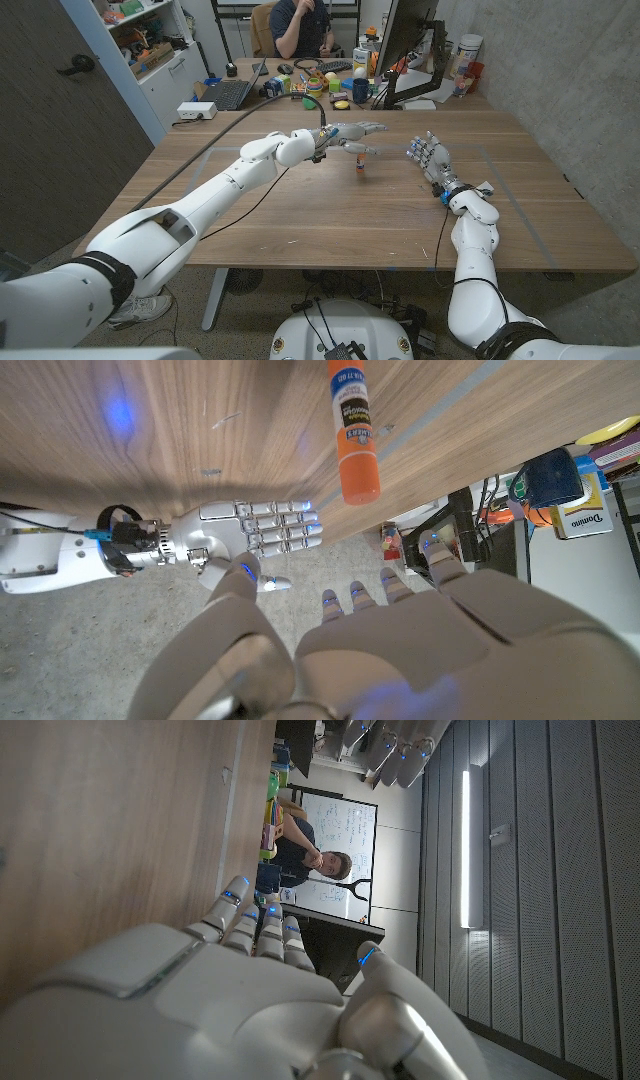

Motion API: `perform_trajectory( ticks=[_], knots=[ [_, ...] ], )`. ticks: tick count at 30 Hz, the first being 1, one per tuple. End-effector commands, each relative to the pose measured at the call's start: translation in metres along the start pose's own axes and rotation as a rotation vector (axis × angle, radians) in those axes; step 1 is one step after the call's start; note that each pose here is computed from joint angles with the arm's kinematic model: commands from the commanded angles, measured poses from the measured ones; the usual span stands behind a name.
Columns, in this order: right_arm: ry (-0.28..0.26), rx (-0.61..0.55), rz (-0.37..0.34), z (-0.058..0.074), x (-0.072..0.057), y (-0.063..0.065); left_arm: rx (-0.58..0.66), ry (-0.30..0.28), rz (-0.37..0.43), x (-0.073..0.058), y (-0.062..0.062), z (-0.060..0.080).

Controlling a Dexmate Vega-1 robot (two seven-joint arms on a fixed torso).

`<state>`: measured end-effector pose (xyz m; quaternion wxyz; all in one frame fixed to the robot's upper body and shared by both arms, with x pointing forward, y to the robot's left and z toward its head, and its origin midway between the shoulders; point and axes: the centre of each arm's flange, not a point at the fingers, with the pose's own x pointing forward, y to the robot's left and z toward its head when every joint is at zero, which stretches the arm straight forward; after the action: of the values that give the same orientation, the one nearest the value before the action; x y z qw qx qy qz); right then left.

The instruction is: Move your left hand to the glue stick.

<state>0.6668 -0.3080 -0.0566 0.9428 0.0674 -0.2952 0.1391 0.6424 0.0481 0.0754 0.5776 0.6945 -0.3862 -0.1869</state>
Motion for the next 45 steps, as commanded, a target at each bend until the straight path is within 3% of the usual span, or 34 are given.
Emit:
perform_trajectory(
  ticks=[1,21,45],
  knots=[
    [0.002,0.014,-0.007,-0.001,-0.003,-0.013,0.068,0.043,-0.038,0.005,-0.008,0.002],
    [-0.011,0.035,-0.032,-0.002,-0.002,-0.021,0.082,0.080,-0.060,0.013,-0.013,-0.002],
    [-0.015,0.029,-0.022,-0.003,0.005,-0.018,0.085,0.062,-0.054,0.016,-0.011,-0.002]
  ],
)
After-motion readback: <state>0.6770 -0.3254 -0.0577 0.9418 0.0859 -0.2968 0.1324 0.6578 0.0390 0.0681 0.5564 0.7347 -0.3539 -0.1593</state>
